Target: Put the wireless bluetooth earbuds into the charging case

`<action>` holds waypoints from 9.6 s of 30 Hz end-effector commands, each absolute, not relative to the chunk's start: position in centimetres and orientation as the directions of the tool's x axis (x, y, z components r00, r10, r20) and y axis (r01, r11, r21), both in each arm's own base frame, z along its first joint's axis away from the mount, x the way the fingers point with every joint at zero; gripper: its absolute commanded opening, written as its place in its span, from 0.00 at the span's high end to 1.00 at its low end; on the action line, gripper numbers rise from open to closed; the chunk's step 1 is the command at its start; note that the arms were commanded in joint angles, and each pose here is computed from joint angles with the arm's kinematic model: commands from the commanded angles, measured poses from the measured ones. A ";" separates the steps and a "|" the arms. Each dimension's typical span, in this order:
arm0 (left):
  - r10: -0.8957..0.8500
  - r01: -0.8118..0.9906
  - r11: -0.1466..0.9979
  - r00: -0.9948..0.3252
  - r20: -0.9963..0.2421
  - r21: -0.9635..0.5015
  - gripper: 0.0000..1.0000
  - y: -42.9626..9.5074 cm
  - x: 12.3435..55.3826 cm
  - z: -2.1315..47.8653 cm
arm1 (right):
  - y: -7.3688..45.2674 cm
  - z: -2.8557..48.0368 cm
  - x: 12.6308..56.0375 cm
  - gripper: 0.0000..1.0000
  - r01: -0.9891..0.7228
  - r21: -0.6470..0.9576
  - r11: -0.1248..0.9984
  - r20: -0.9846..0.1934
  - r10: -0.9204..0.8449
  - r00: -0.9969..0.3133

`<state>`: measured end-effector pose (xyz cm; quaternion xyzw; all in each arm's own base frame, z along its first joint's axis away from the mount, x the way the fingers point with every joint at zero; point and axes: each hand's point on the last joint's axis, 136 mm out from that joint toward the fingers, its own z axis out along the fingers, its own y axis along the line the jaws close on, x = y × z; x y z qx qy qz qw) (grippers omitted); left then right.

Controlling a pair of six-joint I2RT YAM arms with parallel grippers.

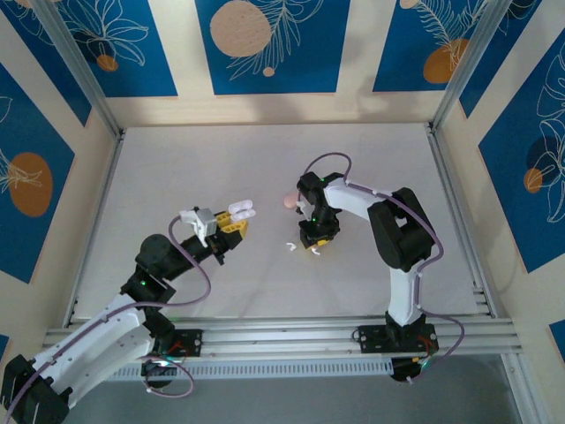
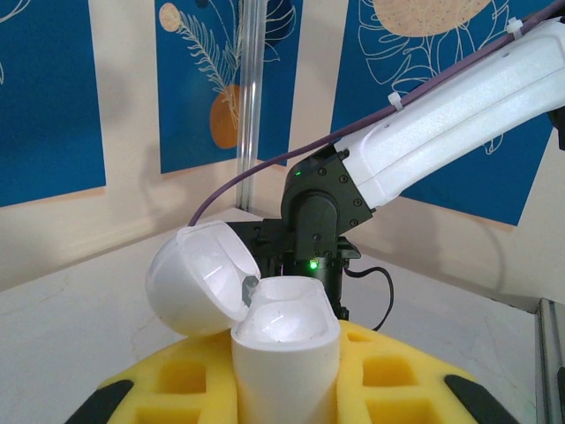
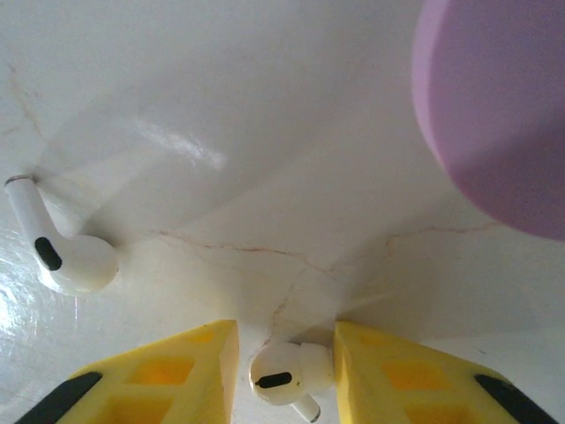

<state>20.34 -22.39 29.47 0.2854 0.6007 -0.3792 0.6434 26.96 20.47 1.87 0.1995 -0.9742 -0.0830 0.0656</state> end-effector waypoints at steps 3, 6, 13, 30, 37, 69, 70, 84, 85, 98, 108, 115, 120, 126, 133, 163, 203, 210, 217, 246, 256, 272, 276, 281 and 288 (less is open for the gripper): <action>-0.189 0.856 0.511 0.024 -0.982 -0.078 0.87 -22.6 19.4 31.7 | 20.6 1.8 26.2 0.65 -0.386 0.191 0.902 0.140 -0.415 -0.899; -0.189 0.855 0.513 0.027 -0.982 -0.076 0.87 -22.6 19.4 31.8 | 20.1 1.7 26.1 0.62 -0.378 0.159 0.912 0.154 -0.401 -0.903; -0.191 0.854 0.515 0.027 -0.981 -0.077 0.87 -22.5 19.4 31.8 | 20.0 1.7 26.1 0.64 -0.357 0.146 0.923 0.165 -0.378 -0.911; -0.188 0.850 0.521 0.023 -0.982 -0.080 0.87 -22.5 19.5 31.6 | 20.4 3.7 25.7 0.75 -0.308 0.183 0.934 0.133 -0.334 -0.933; -0.201 0.843 0.531 0.027 -0.979 -0.086 0.87 -22.8 20.3 31.2 | 21.6 13.6 26.8 0.75 -0.230 0.319 0.920 -0.162 -0.186 -0.969; -0.199 0.796 0.605 0.181 -0.963 0.025 0.86 -24.9 21.5 30.9 | 34.9 33.9 23.4 0.73 -0.429 0.738 0.521 -0.584 0.174 -0.793; -0.202 0.794 0.608 0.184 -0.962 0.024 0.86 -24.9 21.5 30.9 | 35.0 33.8 23.4 0.73 -0.425 0.741 0.521 -0.579 0.175 -0.796; -0.220 0.774 0.633 0.200 -0.955 0.016 0.86 -24.6 21.8 31.4 | 36.3 32.9 22.7 0.73 -0.424 0.749 0.509 -0.566 0.158 -0.809; -0.220 0.774 0.633 0.199 -0.955 0.016 0.86 -24.6 21.8 31.4 | 36.4 33.2 22.6 0.73 -0.430 0.750 0.503 -0.570 0.162 -0.806; -0.294 0.762 0.648 0.225 -0.929 -0.021 0.86 -23.7 21.7 33.2 | 35.9 29.9 21.9 0.71 -0.402 0.657 0.637 -0.577 0.082 -0.812; -0.300 0.772 0.635 0.225 -0.927 -0.018 0.86 -23.8 21.3 33.4 | 35.8 30.2 21.8 0.60 -0.425 0.597 0.680 -0.611 0.042 -0.791; -0.299 0.778 0.628 0.223 -0.928 -0.016 0.86 -23.9 21.2 33.3 | 35.4 30.8 22.0 0.57 -0.431 0.576 0.694 -0.627 0.037 -0.778; -0.293 0.778 0.628 0.217 -0.931 -0.017 0.86 -23.9 21.2 33.0 | 35.3 32.1 21.9 0.52 -0.464 0.557 0.689 -0.651 0.015 -0.759; -0.275 0.761 0.648 0.215 -0.937 -0.015 0.87 -23.5 21.3 32.2 | 33.0 36.4 21.9 0.48 -0.531 0.539 0.654 -0.726 0.040 -0.687; -0.233 0.715 0.699 0.222 -0.947 -0.005 0.87 -21.7 21.1 31.7 | 24.6 29.0 26.1 0.49 -0.194 0.602 0.775 -0.495 0.172 -0.852; -0.196 0.699 0.714 0.252 -0.948 0.038 0.86 -20.3 19.9 32.5 | 26.1 2.9 27.4 0.61 0.013 0.333 0.943 0.080 -0.014 -0.997; -0.203 0.731 0.682 0.218 -0.955 0.021 0.86 -21.2 19.9 32.3 | 23.9 3.9 25.5 0.65 -0.045 0.341 0.939 0.234 -0.131 -0.963; -0.199 0.724 0.690 0.224 -0.954 0.027 0.86 -21.0 19.9 32.3 | 24.4 6.4 23.7 0.62 0.008 0.343 0.939 0.120 -0.036 -0.992; -0.198 0.728 0.685 0.223 -0.954 0.028 0.86 -21.2 19.9 32.2 | 23.8 5.9 19.0 0.74 0.023 0.313 0.949 0.084 -0.003 -0.996; -0.183 0.729 0.683 0.220 -0.958 0.037 0.86 -21.5 20.2 32.2 | 26.0 3.1 23.5 0.83 -0.074 0.295 0.953 0.020 -0.083 -0.996; -0.186 0.729 0.684 0.220 -0.958 0.035 0.87 -21.4 20.1 32.2 | 26.6 4.2 25.6 0.71 -0.060 0.262 0.963 0.012 -0.065 -0.998; -0.194 0.725 0.688 0.229 -0.954 0.035 0.86 -21.0 19.8 32.4 | 30.3 3.4 25.4 0.56 -0.113 0.228 0.967 0.017 -0.120 -0.993; -0.188 0.719 0.694 0.232 -0.954 0.037 0.86 -20.8 19.8 32.3 | 30.3 3.1 25.9 0.55 -0.149 0.228 0.962 0.022 -0.158 -0.987; -0.193 0.721 0.692 0.233 -0.953 0.036 0.86 -20.8 19.7 32.4 | 30.9 2.5 25.5 0.66 -0.184 0.245 0.952 0.043 -0.200 -0.979; -0.195 0.717 0.696 0.238 -0.952 0.037 0.86 -20.6 19.6 32.6 | 28.8 3.4 25.2 0.80 -0.193 0.142 0.971 0.023 -0.198 -0.980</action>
